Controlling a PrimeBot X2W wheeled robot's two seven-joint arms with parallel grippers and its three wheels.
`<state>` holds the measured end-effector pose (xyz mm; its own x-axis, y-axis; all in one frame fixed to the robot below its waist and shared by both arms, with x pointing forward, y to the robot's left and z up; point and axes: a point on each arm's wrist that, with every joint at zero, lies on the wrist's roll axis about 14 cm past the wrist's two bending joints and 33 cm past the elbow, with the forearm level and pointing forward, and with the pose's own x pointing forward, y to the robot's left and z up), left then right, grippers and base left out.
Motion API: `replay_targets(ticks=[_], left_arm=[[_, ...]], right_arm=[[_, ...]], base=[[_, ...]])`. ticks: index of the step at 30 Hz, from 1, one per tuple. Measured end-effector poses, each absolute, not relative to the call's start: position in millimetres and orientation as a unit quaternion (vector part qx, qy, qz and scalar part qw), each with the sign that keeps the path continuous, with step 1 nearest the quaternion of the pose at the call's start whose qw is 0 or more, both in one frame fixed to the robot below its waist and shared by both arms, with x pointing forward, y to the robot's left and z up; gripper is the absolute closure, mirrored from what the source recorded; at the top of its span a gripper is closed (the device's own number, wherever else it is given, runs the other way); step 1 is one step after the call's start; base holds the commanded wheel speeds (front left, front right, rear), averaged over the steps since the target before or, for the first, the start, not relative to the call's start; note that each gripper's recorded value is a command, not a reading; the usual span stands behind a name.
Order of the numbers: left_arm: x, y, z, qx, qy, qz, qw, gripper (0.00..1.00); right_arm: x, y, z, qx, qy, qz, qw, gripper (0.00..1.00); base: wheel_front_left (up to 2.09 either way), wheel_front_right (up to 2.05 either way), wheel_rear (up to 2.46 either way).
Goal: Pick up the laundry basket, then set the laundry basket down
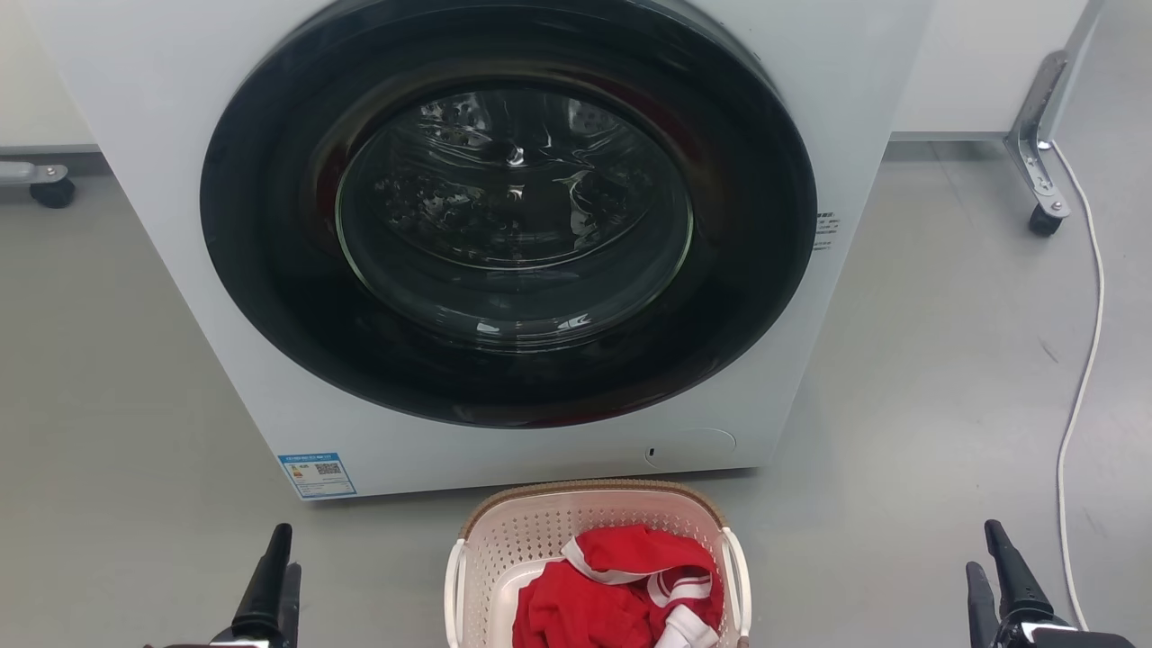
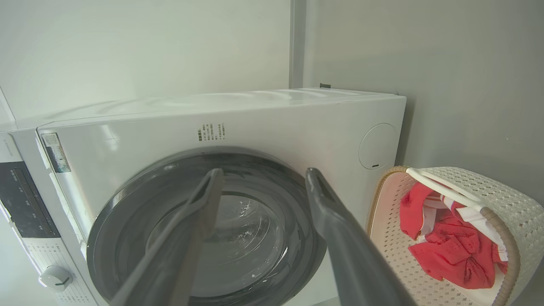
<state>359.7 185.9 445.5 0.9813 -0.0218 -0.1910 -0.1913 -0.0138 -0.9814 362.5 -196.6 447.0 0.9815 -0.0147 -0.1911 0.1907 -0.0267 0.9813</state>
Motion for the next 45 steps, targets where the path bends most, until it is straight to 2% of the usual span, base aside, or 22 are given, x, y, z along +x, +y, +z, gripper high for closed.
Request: replay_targets(ticks=[7,12,20,21,32,45], left_arm=[[360.7,181.0,447.6,-0.698,0.076,0.056,0.710,0.00],[361.9,179.6,449.9,-0.680,0.076,0.056,0.727,0.00],[364.3,173.8,455.7,-0.627,0.082,0.048,0.773,0.00],[364.8,172.2,457.2,-0.607,0.085,0.045,0.789,0.00],[365.7,163.9,463.9,-0.501,0.091,0.020,0.860,0.00],[361.9,160.1,469.4,-0.375,0.084,0.002,0.923,0.00]], right_arm=[[363.3,-194.5,448.4,0.705,0.059,-0.074,0.703,0.00],[364.3,-193.8,450.5,0.687,0.061,-0.075,0.720,0.00],[367.0,-187.7,456.3,0.630,0.068,-0.068,0.770,0.00],[367.6,-185.9,458.0,0.615,0.070,-0.066,0.783,0.00],[366.7,-176.0,463.4,0.518,0.078,-0.048,0.850,0.00],[362.9,-168.2,468.5,0.418,0.073,-0.037,0.905,0.00]], base=[[0.00,0.00,0.00],[0.00,0.00,0.00],[0.00,0.00,0.00],[0.00,0.00,0.00],[0.00,0.00,0.00],[0.00,0.00,0.00]])
